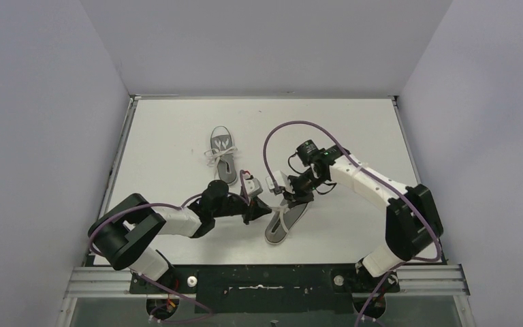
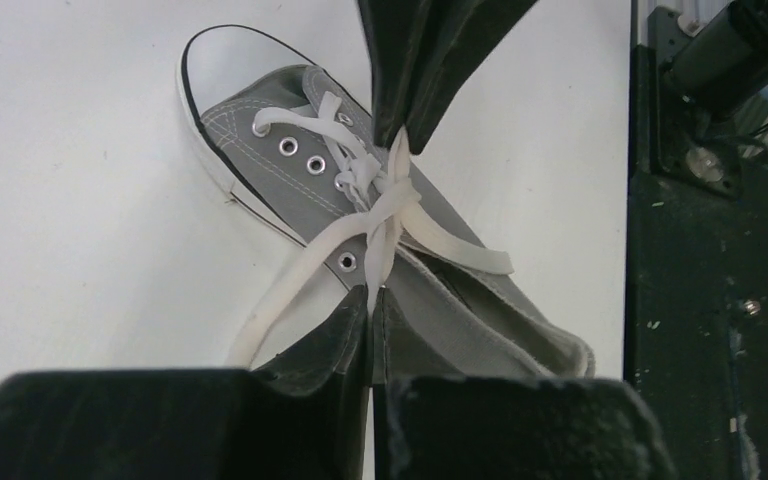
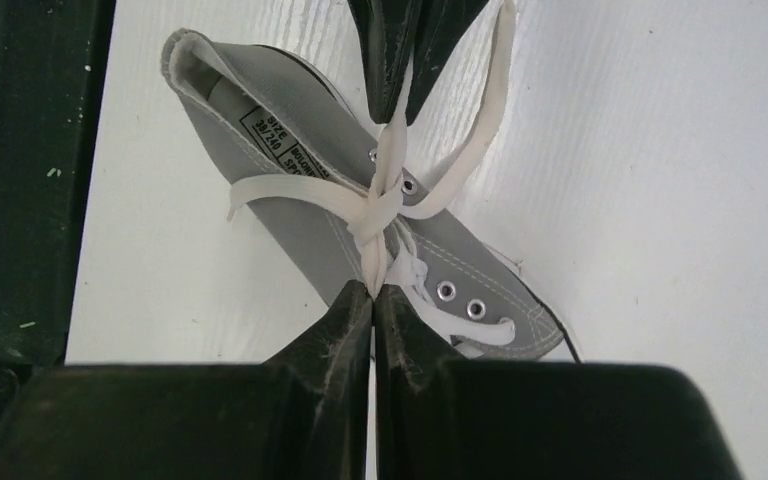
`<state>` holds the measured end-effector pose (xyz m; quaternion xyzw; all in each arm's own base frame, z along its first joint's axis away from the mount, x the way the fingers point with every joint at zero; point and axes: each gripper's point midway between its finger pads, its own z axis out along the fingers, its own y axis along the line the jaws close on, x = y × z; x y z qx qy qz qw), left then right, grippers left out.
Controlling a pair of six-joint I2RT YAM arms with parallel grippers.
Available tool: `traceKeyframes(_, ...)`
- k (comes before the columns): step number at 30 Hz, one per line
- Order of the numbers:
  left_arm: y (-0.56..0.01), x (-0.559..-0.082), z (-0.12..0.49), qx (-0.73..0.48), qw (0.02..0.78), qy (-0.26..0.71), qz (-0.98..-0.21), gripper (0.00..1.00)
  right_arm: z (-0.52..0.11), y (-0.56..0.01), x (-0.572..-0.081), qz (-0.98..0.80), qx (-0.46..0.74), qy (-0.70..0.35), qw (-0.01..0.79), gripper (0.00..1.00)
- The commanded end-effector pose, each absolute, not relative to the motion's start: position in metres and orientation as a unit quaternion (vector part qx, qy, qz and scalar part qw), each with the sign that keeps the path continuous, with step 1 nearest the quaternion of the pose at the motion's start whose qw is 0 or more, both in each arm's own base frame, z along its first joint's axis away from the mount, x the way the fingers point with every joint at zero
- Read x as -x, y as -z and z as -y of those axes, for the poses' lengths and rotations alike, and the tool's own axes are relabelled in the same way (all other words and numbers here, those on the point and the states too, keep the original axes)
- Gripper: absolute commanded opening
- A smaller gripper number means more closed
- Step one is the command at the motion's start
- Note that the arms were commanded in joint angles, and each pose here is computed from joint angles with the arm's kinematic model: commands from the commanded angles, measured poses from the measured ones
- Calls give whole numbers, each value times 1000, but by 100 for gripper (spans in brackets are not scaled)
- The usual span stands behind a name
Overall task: Tie the shoes
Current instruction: Tie the shoelace on the shoe.
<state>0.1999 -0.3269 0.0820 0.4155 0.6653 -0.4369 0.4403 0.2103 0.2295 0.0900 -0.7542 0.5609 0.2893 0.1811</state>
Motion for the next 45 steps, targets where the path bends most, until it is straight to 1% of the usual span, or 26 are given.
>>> traceKeyframes(1,-100,-194,331,-361,420,478,-682,0,-224,-109,-217,-605,727,-228,232,0)
traceKeyframes(5,-90,-184,332,-321,384,494,-711,0,-209,-87,-202,-626,728,-194,202,0)
traceKeyframes(7,-76,-184,328,-285,357,489,-743,0,-203,-81,-208,-654,705,-166,216,0)
traceKeyframes(10,-62,-179,317,-250,342,481,-767,0,-194,-75,-215,-680,683,-137,228,0)
traceKeyframes(13,-41,-180,297,-188,323,444,-815,0,-182,-63,-220,-705,662,-121,225,0)
traceKeyframes(17,-24,-181,272,-133,308,394,-856,0,-163,-56,-236,-741,616,-93,251,0)
traceKeyframes(24,-8,-179,259,-120,271,363,-884,0,-136,-32,-244,-781,576,-52,236,0)
traceKeyframes(32,17,-165,246,-104,243,352,-898,0,-118,-18,-239,-800,551,-51,233,0)
traceKeyframes(36,16,-159,250,-123,240,365,-891,0,-119,-22,-238,-799,552,-57,233,0)
traceKeyframes(37,8,-161,254,-131,245,377,-884,0,-124,-29,-238,-797,552,-67,238,0)
traceKeyframes(38,5,-162,251,-131,239,367,-890,0,-130,-41,-241,-793,550,-78,249,0)
traceKeyframes(39,-6,-166,250,-132,251,357,-890,6,-136,-50,-241,-793,546,-88,257,0)
traceKeyframes(40,-19,-170,248,-138,269,350,-887,25,-141,-61,-240,-792,541,-96,265,0)
traceKeyframes(41,-34,-175,245,-139,293,342,-882,44,-145,-75,-239,-792,535,-104,277,9)
traceKeyframes(42,-51,-179,241,-142,319,337,-874,54,-148,-87,-238,-796,521,-106,287,25)
traceKeyframes(43,-67,-183,237,-142,341,332,-868,61,-151,-100,-237,-798,511,-107,301,36)
traceKeyframes(44,-79,-183,229,-138,350,321,-869,65,-156,-111,-233,-797,504,-114,313,46)
traceKeyframes(45,-88,-181,220,-135,354,310,-872,67,-160,-124,-230,-800,490,-118,324,64)
